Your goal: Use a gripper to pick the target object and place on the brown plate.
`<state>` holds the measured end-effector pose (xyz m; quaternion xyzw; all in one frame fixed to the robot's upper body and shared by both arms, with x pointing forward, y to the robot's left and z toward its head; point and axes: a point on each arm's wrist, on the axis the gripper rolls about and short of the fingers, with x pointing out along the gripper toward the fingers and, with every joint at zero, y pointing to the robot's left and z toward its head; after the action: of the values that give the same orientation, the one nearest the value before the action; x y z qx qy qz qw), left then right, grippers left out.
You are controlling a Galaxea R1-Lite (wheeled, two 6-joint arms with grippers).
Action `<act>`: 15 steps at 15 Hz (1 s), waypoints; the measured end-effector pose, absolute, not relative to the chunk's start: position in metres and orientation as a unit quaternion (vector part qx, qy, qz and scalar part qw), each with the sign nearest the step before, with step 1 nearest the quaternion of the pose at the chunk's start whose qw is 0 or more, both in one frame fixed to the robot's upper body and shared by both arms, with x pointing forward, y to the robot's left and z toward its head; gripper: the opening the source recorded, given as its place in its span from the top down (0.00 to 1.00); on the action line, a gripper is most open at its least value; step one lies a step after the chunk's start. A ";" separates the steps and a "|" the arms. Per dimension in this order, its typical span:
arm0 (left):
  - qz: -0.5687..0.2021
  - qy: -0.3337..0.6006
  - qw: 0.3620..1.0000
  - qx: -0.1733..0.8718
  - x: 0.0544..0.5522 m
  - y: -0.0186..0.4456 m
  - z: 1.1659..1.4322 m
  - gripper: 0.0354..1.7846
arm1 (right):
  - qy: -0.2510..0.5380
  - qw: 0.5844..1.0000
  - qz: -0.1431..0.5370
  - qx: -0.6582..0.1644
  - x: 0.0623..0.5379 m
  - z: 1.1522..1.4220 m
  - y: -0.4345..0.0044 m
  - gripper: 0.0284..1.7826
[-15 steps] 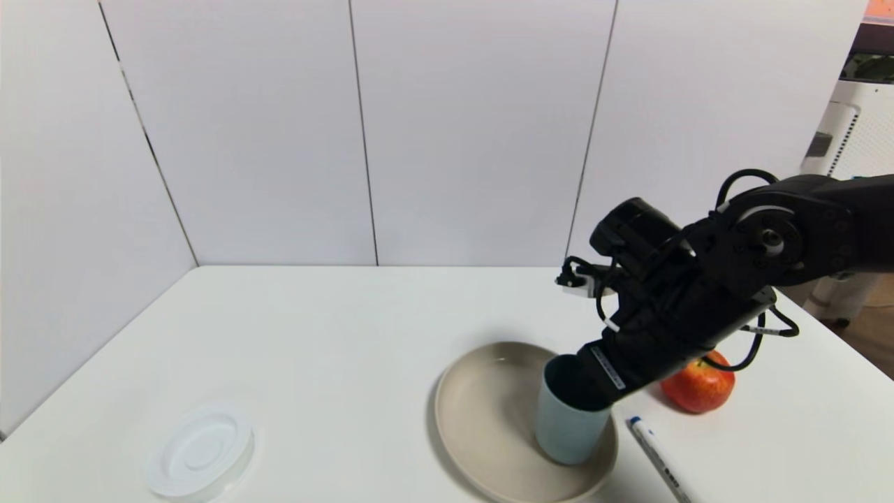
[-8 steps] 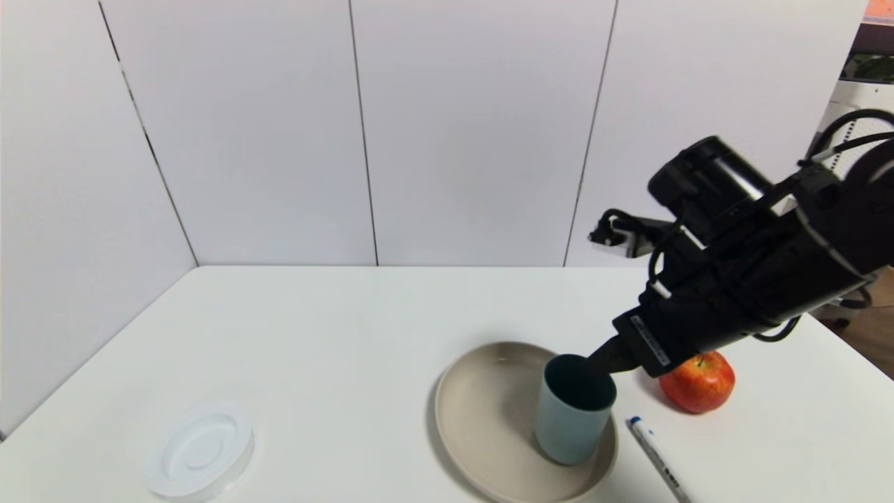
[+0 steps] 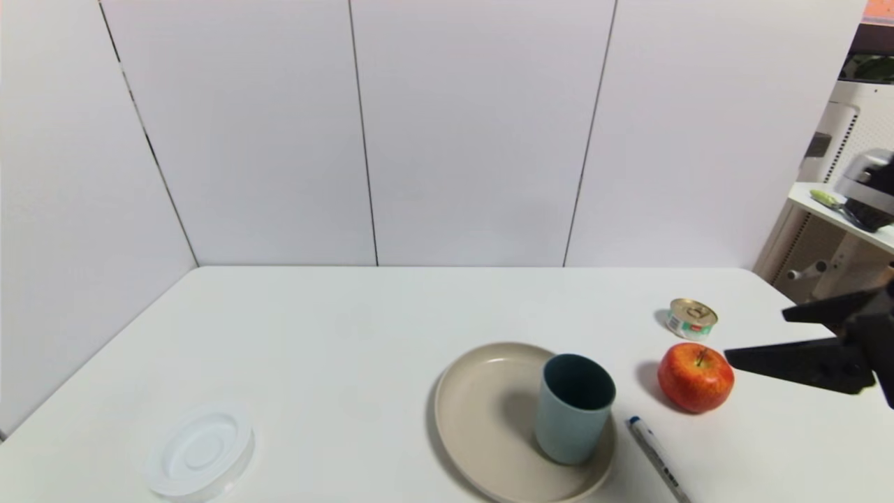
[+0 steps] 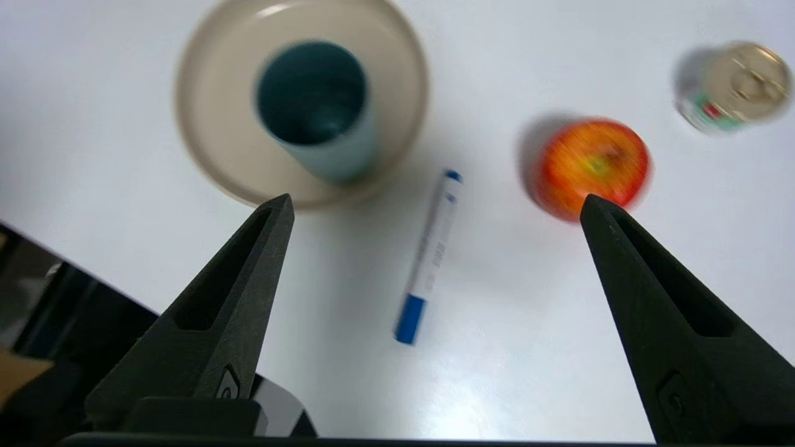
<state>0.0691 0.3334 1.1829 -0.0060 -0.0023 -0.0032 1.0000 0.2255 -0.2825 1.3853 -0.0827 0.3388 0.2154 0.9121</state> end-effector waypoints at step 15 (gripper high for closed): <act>-0.003 -0.003 1.000 -0.006 0.069 0.333 1.183 0.06 | 0.073 0.994 0.007 -0.085 0.090 1.196 -0.337 0.05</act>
<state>0.0691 0.3335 1.1829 -0.0057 -0.0025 -0.0030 1.0000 0.0900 -0.3373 1.1959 -0.0854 0.0732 0.0068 0.9936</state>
